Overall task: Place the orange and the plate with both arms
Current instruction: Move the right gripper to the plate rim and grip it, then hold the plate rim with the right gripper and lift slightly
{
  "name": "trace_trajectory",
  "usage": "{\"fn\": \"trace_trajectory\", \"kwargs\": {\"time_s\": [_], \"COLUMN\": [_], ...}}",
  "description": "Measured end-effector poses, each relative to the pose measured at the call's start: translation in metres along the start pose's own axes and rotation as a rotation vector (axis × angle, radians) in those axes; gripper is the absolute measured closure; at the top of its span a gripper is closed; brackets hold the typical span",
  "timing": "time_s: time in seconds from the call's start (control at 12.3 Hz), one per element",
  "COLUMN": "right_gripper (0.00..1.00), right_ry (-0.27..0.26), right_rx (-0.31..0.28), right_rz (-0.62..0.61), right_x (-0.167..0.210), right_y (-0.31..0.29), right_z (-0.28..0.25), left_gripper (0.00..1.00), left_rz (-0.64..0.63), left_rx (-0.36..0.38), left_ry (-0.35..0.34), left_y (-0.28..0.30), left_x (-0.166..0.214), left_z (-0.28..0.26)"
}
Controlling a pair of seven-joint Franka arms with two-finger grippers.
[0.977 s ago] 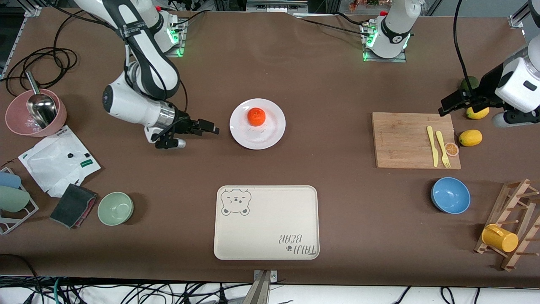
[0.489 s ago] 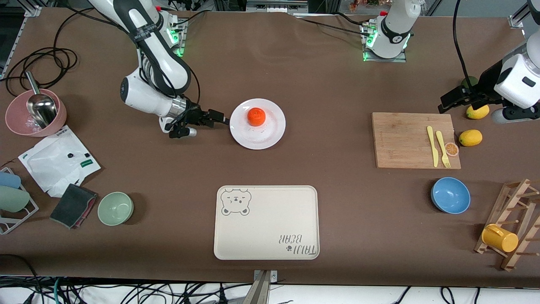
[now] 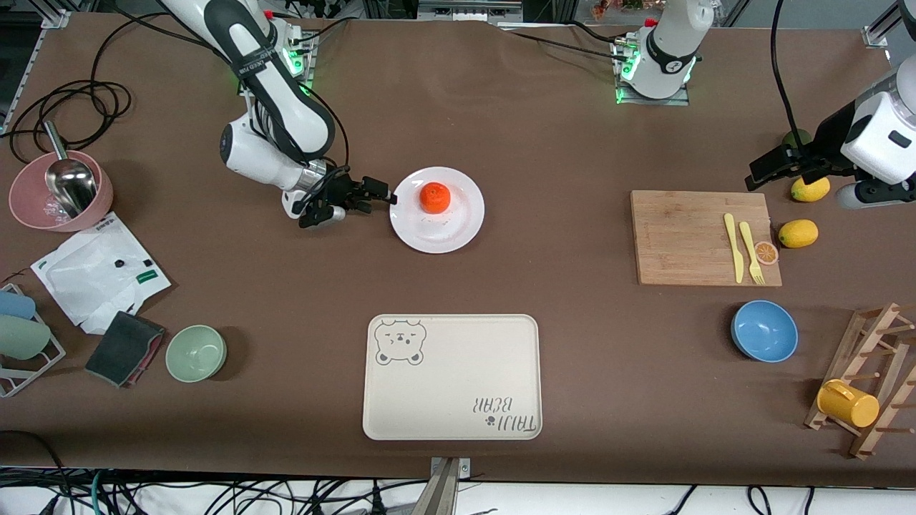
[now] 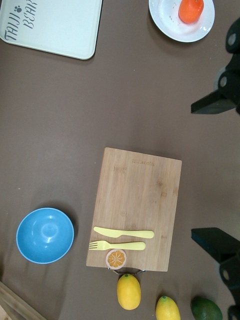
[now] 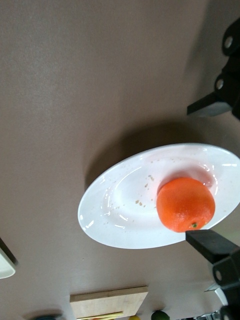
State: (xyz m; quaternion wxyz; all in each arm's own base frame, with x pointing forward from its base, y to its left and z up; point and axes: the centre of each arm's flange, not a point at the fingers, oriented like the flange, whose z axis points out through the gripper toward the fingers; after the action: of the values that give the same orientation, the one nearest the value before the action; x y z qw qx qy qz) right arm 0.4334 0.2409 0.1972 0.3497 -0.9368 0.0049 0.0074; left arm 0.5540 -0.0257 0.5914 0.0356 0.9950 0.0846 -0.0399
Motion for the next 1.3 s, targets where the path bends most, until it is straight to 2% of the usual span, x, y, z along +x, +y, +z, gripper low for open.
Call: {"fn": "trace_trajectory", "kwargs": {"time_s": [0.65,0.81,0.9,0.98,1.06,1.3], "right_gripper": [0.00,0.04,0.13,0.13,0.22,0.27], "right_ry": [0.008,0.008,0.006,0.003,0.001,-0.011], "right_rx": [0.032,0.034,0.034,0.034,0.036,0.037], "right_rz": [0.014,0.025,0.027,0.029,0.036,0.050], "right_x": [-0.011,-0.012,-0.013,-0.014,-0.015,-0.020], "right_y": [0.021,0.023,0.023,0.024,0.025,0.028], "right_z": [0.017,0.019,0.020,0.021,0.023,0.031], "left_gripper": [0.00,0.00,0.00,0.00,0.00,0.00], "left_rz": [-0.003,-0.003,-0.003,-0.003,-0.003,-0.011], "left_rx": [0.001,0.002,0.003,0.004,0.004,0.004], "left_ry": [-0.008,-0.013,-0.018,-0.022,-0.024,-0.025], "left_y": [-0.004,-0.004,-0.004,-0.004,-0.004,-0.008], "left_x": [0.000,-0.001,-0.001,-0.002,-0.002,-0.001], "left_z": [0.000,0.001,0.001,0.002,0.002,0.002]}}
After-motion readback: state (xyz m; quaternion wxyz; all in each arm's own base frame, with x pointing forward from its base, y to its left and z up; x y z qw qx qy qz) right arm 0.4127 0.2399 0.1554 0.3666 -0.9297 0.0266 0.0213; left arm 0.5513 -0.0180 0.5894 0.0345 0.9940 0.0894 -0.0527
